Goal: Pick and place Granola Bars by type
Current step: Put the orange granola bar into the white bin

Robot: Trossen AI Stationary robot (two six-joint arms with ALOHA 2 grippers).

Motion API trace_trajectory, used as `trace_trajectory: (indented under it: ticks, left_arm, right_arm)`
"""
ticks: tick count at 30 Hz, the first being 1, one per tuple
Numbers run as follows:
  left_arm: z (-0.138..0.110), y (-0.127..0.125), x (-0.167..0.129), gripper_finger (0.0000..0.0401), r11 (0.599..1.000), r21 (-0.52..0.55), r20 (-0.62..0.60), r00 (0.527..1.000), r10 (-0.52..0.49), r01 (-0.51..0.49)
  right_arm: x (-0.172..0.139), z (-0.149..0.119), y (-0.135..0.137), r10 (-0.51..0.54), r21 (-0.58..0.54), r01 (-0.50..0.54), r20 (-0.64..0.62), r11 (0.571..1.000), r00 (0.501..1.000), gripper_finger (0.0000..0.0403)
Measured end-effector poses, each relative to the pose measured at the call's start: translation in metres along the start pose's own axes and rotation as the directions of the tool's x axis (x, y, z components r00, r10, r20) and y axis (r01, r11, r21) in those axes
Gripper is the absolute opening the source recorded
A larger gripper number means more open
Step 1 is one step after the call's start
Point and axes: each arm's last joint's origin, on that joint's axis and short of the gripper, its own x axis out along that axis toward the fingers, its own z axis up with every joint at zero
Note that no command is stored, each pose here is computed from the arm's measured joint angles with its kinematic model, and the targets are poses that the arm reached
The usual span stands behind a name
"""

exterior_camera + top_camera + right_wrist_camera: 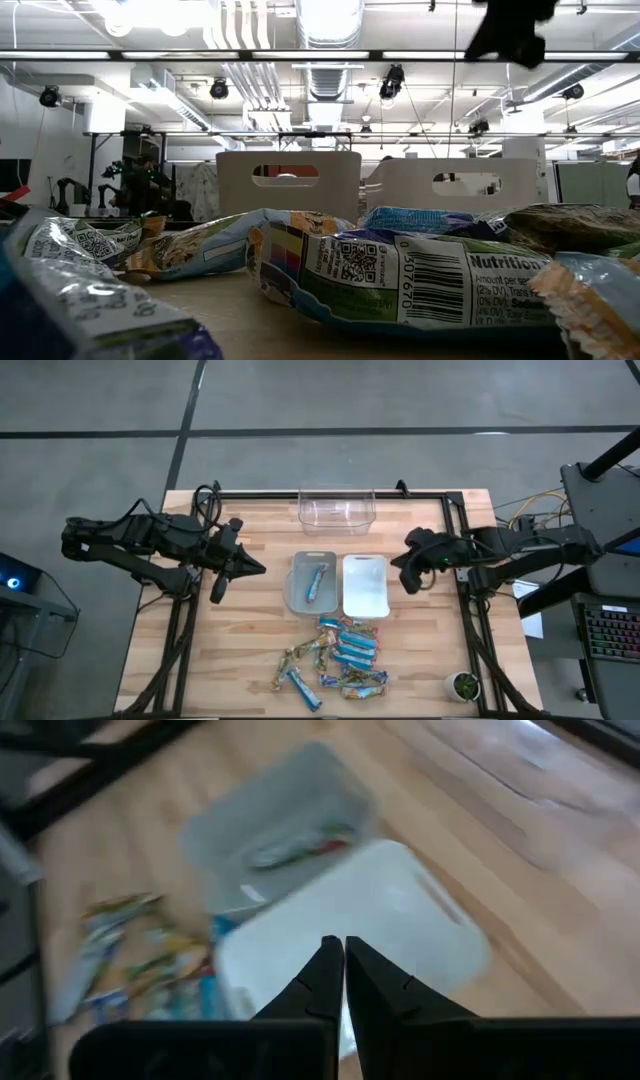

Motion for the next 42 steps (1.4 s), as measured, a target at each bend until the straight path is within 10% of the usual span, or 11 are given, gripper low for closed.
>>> trace_trajectory:
  ticks: [6,17,42]
  left_arm:
    - [0.000,0.000,0.000,0.0000,1.000,0.000,0.000,1.000,0.000,0.000]
    - [0.000,0.000,0.000,0.0000,1.000,0.001,0.001,1.000,0.000,0.000]
    - [0.000,0.000,0.000,0.0000,1.000,0.006,0.000,1.000,0.000,0.000]
  right_arm:
    - [-0.008,-0.003,0.048,0.124,-0.164,-0.131,-0.053,0.978,0.991,0.0009]
    - [0.002,-0.073,0.130,0.024,-0.262,-0.034,-0.039,0.964,0.999,0.0008]
    - [0.044,-0.140,0.163,-0.035,-0.274,-0.010,-0.160,0.962,0.986,0.0008]
